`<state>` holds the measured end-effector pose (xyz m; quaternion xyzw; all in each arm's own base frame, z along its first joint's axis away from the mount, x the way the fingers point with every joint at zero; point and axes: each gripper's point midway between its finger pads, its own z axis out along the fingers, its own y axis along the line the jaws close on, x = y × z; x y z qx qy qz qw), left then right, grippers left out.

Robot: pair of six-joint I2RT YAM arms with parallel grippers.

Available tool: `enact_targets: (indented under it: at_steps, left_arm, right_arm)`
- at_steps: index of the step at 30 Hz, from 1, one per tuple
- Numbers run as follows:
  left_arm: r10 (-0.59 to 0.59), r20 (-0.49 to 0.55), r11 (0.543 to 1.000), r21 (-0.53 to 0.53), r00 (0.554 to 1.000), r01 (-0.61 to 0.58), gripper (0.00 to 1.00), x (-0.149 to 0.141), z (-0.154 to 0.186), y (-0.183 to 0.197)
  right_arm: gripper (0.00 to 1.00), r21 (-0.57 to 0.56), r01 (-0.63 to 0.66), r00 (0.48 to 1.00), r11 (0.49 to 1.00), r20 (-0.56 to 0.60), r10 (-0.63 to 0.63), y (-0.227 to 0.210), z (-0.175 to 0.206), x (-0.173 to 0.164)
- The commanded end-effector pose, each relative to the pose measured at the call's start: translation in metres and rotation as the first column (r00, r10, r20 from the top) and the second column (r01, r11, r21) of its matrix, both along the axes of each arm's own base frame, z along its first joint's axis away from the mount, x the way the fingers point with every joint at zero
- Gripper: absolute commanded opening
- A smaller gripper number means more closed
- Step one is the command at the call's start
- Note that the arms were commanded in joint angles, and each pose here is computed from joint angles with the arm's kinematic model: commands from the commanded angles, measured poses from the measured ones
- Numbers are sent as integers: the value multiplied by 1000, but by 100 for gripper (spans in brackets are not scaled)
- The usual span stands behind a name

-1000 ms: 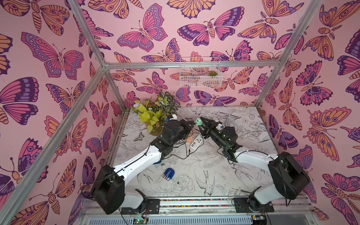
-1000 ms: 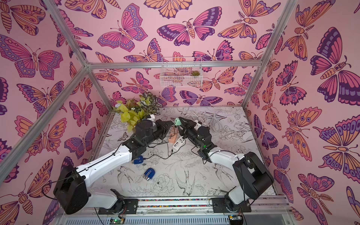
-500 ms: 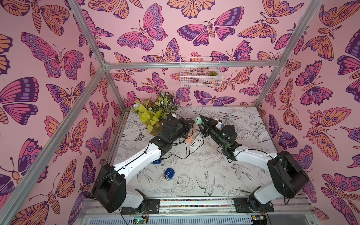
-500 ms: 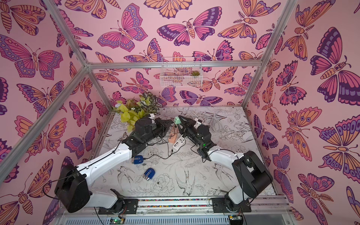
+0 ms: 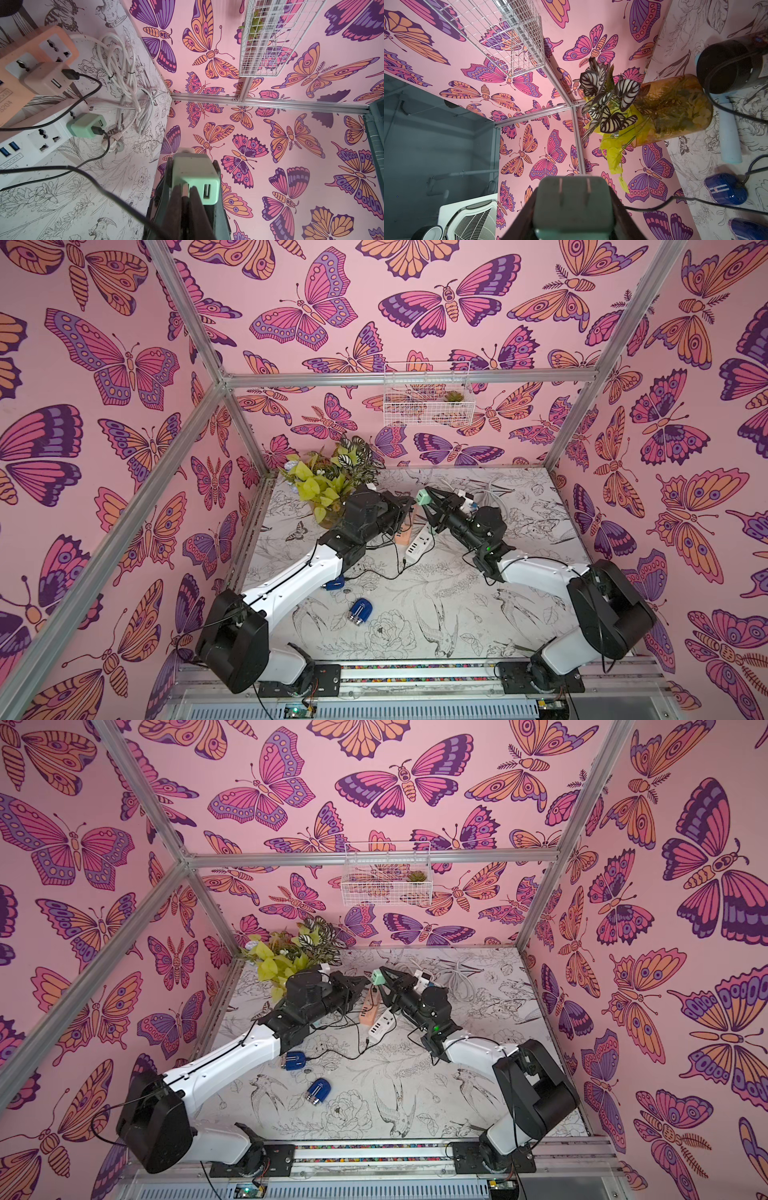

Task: Charge the electric shaver
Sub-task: Insert the charging cable into the plug.

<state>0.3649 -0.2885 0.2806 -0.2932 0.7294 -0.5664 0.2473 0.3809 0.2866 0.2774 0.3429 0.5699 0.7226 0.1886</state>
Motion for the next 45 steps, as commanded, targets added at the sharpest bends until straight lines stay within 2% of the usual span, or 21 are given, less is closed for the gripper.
enact_targets:
  at_steps: [1, 9, 14, 24, 38, 42, 45]
  left_arm:
    - [-96, -105, 994, 49, 990, 102, 0, -17, -31, -14]
    - [-101, -103, 991, 77, 990, 109, 0, -15, -34, -11]
    - [-118, -84, 987, 104, 989, 126, 0, -15, -32, -12]
    - [-86, -82, 986, 134, 993, 97, 0, -7, -38, -10]
    - [-98, -57, 987, 120, 994, 104, 0, 1, -39, -18]
    - [-104, -73, 982, 149, 992, 114, 0, -5, -46, -14]
    - [-111, -85, 981, 148, 990, 122, 0, -8, -50, -14]
  right_arm:
    - [0, 49, -131, 978, 990, 173, 121, 17, 57, -24]
    - [0, 26, -200, 971, 980, 141, 194, 26, 56, -30]
    - [0, 33, -179, 978, 983, 118, 174, 22, 57, -27]
    - [0, 16, -227, 969, 974, 101, 224, 35, 63, -37]
    - [0, 17, -260, 962, 965, 95, 258, 49, 66, -41]
    - [0, 11, -214, 972, 977, 105, 212, 40, 69, -38]
    - [0, 12, -167, 974, 986, 157, 163, 30, 81, -34]
